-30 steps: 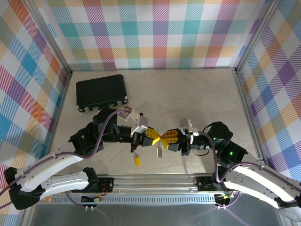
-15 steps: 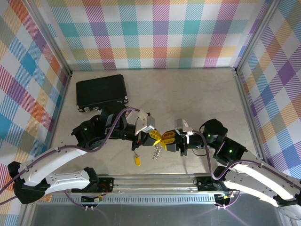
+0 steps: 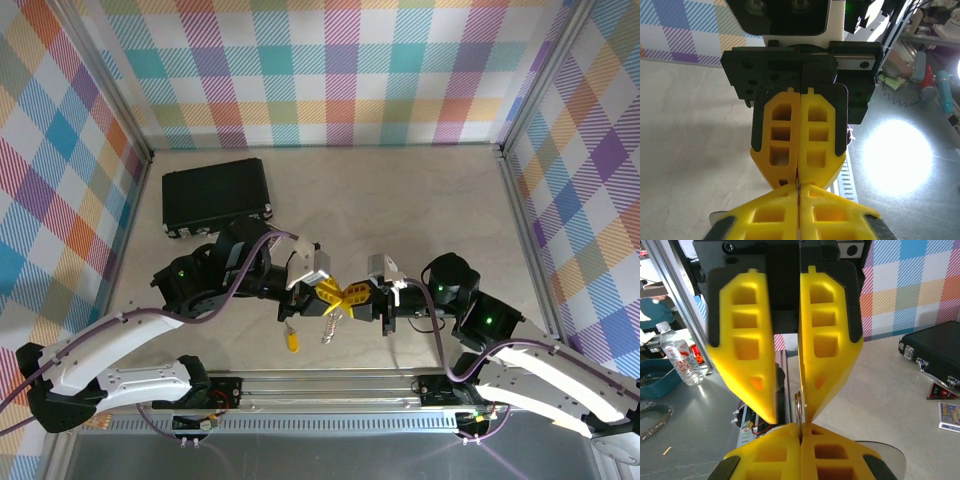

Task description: Put the keys on the keyring

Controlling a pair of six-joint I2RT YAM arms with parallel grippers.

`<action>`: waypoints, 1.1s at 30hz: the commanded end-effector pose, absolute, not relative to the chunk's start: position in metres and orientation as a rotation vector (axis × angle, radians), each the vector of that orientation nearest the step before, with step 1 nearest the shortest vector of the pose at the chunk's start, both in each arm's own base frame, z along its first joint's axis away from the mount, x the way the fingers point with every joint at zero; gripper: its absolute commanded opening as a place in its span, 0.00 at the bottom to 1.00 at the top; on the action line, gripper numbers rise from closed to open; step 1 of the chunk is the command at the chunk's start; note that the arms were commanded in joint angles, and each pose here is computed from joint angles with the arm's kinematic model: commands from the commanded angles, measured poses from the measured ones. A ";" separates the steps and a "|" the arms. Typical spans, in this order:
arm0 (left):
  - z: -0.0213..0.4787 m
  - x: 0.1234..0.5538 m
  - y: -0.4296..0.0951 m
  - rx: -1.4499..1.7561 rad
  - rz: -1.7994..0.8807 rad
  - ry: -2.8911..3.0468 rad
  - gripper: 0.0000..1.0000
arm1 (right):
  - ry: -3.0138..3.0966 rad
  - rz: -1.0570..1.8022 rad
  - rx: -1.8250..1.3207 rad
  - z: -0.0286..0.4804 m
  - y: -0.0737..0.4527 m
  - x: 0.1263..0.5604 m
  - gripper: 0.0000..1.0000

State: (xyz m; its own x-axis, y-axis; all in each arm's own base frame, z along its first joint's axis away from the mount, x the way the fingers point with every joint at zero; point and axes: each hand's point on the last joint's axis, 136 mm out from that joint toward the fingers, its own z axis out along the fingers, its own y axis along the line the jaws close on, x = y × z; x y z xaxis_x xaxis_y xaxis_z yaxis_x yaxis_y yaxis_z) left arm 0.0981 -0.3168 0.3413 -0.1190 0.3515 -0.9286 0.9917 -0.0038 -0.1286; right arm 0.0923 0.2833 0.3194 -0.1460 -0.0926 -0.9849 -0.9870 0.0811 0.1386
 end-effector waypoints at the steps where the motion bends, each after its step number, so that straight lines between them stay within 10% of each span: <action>1: 0.362 0.100 -0.313 1.322 -1.154 1.478 0.28 | 1.310 1.225 -1.079 0.343 0.282 0.094 0.00; 33: 0.388 0.091 -0.315 1.133 -1.380 1.311 0.23 | 0.972 1.409 -0.921 0.376 0.271 0.078 0.00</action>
State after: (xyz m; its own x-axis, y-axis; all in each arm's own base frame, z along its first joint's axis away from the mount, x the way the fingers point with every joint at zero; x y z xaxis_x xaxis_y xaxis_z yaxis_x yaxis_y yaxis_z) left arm 0.0985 -0.3137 0.3824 -0.1848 0.0110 -0.9827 0.9827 0.0108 -0.1847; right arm 0.0847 0.2762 0.3608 -0.0796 0.3001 -0.9506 -0.9965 -0.0002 0.0834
